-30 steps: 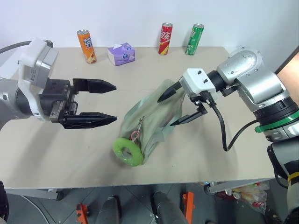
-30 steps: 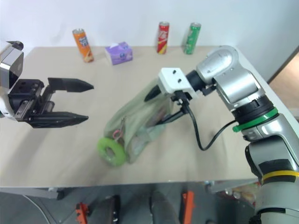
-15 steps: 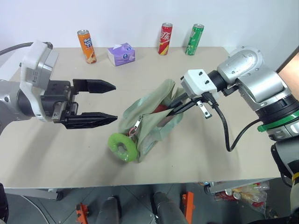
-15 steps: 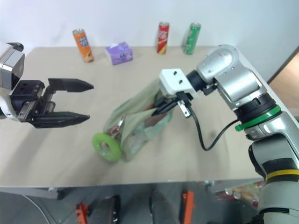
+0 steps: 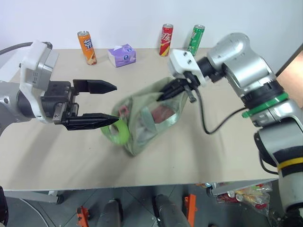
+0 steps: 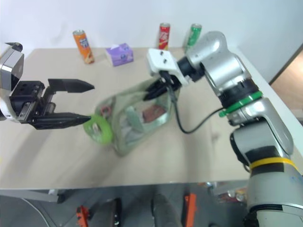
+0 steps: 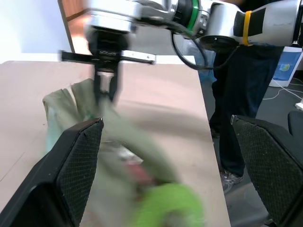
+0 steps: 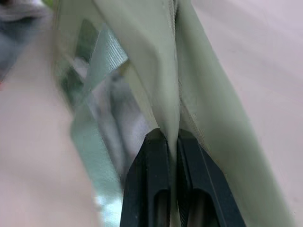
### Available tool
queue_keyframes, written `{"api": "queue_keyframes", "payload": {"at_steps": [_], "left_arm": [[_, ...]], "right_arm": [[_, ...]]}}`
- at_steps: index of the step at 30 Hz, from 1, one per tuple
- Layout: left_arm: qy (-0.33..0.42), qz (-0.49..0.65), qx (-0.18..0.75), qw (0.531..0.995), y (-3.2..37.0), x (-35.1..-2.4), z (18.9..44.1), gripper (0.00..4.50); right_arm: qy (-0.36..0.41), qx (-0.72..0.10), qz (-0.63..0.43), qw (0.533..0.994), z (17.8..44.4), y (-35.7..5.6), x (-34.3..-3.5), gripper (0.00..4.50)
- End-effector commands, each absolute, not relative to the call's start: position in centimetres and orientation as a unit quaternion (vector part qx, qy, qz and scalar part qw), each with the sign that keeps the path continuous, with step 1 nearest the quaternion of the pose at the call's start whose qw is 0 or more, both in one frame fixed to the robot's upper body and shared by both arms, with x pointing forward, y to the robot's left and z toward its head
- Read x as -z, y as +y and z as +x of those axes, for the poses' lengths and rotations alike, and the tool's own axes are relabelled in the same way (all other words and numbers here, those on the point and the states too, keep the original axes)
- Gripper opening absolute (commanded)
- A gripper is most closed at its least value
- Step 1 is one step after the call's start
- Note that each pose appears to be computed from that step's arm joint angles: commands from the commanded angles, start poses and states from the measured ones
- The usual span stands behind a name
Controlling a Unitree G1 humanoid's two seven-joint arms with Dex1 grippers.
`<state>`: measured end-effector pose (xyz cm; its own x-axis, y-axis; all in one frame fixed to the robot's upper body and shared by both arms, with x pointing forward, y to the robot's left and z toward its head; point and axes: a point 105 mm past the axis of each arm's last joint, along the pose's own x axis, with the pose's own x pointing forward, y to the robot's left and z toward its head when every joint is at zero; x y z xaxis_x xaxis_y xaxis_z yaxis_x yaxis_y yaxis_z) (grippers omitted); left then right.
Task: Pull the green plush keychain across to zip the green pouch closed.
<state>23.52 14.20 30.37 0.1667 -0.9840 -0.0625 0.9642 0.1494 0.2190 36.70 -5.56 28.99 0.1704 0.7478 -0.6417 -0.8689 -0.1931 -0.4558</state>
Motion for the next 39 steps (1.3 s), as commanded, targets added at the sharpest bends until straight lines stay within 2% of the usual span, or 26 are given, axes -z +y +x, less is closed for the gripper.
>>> {"api": "queue_keyframes", "payload": {"at_steps": [1, 18, 23, 26, 33, 39], "left_arm": [[-0.076, 0.118, 0.64, 0.755, 14.3, -31.5, 23.1, 4.5], [-0.073, 0.113, 0.645, 0.753, 14.1, -31.4, 23.6, 4.5], [-0.076, 0.113, 0.646, 0.751, 14.0, -31.4, 23.6, 4.5], [-0.08, 0.11, 0.645, 0.752, 14.1, -31.4, 23.6, 4.5], [-0.082, 0.108, 0.643, 0.754, 14.0, -31.5, 23.4, 4.5], [-0.08, 0.106, 0.64, 0.757, 14.0, -31.4, 23.3, 4.5]], "right_arm": [[0.071, -0.587, -0.444, 0.673, 37.8, -6.2, -31.5, 0.02], [0.1, -0.593, -0.443, 0.665, 35.6, -3.6, -36.6, 0.02], [0.136, -0.599, -0.434, 0.659, 35.6, -2.8, -35.1, 0.02], [0.174, -0.616, -0.396, 0.659, 35.2, -1.8, -33.2, 0.02], [0.224, -0.587, -0.299, 0.718, 36.5, 0.9, -30.6, 0.02], [0.229, -0.593, -0.28, 0.719, 36.3, 1.4, -30.4, 0.02]]}}
